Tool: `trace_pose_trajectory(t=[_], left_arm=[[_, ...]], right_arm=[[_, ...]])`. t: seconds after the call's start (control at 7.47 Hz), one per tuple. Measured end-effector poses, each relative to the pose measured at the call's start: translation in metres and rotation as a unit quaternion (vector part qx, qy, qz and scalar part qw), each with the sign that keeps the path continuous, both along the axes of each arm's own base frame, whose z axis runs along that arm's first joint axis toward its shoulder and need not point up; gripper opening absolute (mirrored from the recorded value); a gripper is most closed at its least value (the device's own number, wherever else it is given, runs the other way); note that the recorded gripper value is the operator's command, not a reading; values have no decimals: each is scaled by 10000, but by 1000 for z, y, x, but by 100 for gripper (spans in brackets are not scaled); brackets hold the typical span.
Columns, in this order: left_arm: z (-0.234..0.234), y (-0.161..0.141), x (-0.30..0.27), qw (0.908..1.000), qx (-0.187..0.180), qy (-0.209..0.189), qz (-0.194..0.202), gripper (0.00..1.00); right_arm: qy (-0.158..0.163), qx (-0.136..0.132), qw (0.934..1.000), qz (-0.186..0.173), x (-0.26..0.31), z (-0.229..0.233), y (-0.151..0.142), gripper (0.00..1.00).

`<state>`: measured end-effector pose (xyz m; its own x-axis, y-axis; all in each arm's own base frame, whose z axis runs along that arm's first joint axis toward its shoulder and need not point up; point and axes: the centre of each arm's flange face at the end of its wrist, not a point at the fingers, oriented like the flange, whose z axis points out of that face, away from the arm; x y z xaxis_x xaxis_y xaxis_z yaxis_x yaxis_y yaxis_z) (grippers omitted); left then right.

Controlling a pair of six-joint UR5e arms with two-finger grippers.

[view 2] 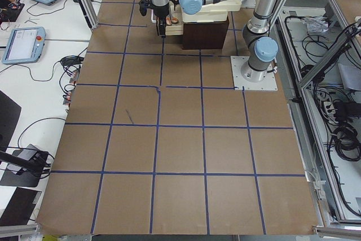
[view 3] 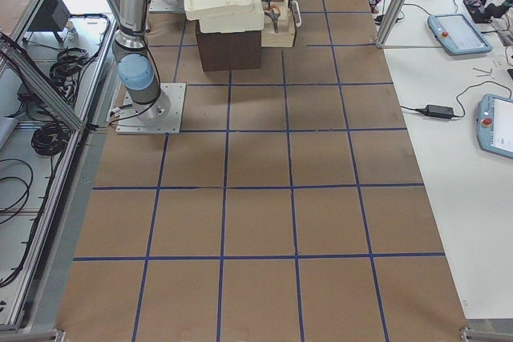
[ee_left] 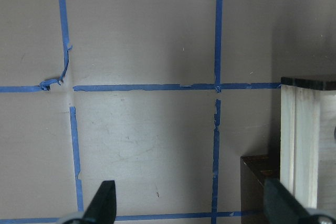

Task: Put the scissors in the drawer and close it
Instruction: 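Lower the scissors into the drawer and open the right gripper, then raise the right gripper away while the left gripper moves toward the drawer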

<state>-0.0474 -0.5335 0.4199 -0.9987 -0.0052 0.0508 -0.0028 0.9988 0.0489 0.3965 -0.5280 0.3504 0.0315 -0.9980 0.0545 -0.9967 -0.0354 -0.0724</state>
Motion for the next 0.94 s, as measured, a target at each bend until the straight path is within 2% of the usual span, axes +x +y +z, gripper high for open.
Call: trace_pose_trajectory(t=[0.27,0.4,0.54,0.67,0.8,0.94], left_arm=[[-3,-1,2,10000,40,-66,-9,100],[0,-8,8,9995,34,-299,-26,100],[3,-17,14,9985,40,-539,-53,100],[3,-27,16,9983,29,-573,-86,100],[-2,-39,15,9987,-54,-476,-158,100],[-8,-52,13,9989,-212,-336,-250,100]], right_arm=[[-80,-96,9976,-684,-30,35,-13,92],[-126,-155,9935,-1118,-61,57,-20,98],[-180,-200,9843,-1746,-99,82,-25,99],[-233,-212,9647,-2613,-136,104,-26,100],[-248,-145,9362,-3503,-167,121,-24,100],[-241,-68,8997,-4358,-192,136,-17,100]])
